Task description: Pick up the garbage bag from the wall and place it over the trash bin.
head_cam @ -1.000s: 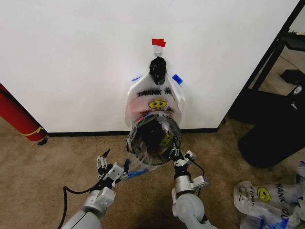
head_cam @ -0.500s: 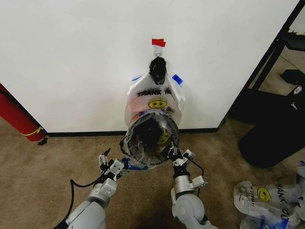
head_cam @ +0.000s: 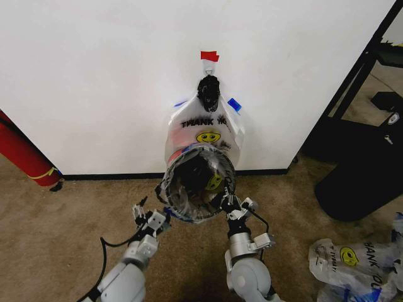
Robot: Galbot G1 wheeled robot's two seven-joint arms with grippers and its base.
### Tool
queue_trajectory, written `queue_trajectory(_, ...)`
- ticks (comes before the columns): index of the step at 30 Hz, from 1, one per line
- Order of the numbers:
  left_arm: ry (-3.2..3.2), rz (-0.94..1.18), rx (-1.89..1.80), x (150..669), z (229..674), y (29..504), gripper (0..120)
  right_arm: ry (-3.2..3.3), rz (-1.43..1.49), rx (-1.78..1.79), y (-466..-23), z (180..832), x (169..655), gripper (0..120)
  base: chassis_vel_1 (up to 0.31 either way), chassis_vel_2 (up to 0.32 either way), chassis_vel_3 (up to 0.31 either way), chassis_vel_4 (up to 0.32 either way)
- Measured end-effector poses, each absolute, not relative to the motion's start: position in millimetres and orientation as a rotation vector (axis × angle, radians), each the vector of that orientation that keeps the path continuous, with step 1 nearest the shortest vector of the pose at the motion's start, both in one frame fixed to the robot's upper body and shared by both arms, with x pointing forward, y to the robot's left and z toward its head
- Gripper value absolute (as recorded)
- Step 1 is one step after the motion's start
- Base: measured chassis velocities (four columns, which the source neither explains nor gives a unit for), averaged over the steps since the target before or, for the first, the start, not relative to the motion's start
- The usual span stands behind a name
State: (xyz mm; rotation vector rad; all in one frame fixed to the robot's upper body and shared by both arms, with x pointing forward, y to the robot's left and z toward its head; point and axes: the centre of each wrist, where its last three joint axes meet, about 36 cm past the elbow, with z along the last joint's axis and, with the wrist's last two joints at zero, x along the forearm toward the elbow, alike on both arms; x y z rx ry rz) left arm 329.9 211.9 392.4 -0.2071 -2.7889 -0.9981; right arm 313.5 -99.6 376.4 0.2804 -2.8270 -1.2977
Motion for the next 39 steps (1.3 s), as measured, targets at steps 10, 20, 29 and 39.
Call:
queue_trajectory(10, -2.776, -1.007, -0.223, 320.7, 391.2, 214.1, 100, -2.772, -1.318, 0.248, -102.3, 380.5, 310.8, 0, 0.0, 0.0, 0.0, 0.0)
queue_trajectory(20, -2.741, -0.855, -0.304, 278.9, 396.2, 208.8, 100, -2.768, -1.37, 0.155, -119.1, 374.5, 340.9, 0, 0.0, 0.0, 0.0, 0.0)
queue_trajectory(29, -2.856, -0.477, -0.326, 244.3, 437.3, 188.1, 100, -2.775, -1.354, 0.152, -125.7, 371.1, 340.6, 0, 0.0, 0.0, 0.0, 0.0)
queue_trajectory(39, -2.885, -0.541, -0.237, 292.2, 408.2, 195.2, 99, -2.74, -1.385, 0.187, -117.7, 378.9, 319.2, 0, 0.0, 0.0, 0.0, 0.0)
